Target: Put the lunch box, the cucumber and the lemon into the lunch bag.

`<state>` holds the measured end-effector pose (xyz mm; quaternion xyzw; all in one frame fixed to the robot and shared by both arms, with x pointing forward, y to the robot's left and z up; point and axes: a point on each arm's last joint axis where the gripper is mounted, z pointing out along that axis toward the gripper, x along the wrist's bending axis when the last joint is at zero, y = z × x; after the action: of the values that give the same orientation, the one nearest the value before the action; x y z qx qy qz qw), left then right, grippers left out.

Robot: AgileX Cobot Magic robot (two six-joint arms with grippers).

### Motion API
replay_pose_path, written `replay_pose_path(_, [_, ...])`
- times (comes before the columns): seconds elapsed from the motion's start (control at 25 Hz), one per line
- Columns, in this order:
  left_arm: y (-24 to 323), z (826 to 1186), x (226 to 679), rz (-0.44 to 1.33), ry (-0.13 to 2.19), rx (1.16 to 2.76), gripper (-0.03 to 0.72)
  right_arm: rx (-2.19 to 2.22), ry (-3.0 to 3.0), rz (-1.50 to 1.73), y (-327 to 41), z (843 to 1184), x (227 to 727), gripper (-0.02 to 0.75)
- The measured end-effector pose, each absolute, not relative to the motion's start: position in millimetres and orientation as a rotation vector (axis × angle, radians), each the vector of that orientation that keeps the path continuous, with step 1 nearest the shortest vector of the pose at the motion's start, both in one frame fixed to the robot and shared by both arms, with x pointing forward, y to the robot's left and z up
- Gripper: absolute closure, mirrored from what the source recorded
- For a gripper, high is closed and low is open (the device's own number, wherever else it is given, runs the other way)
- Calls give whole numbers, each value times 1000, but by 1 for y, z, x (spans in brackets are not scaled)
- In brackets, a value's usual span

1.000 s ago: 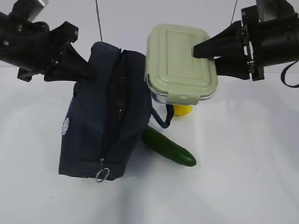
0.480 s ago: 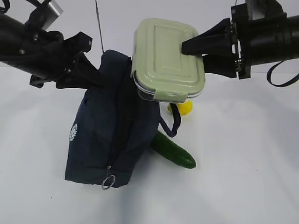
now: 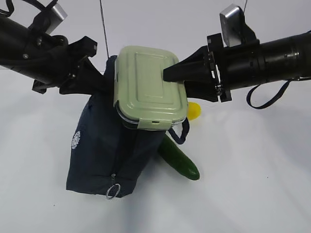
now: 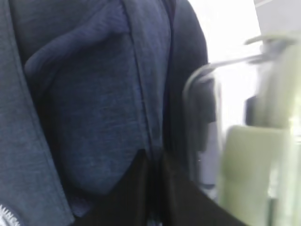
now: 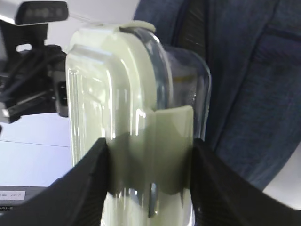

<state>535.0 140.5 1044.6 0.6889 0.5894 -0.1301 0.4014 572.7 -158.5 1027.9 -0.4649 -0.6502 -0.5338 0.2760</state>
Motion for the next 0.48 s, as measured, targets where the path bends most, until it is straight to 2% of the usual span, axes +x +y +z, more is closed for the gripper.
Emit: replay_pose_path(0.48, [140,1045,535,-340,1490,1736,678,-1293,-1724,-1362,-156,987,587,360])
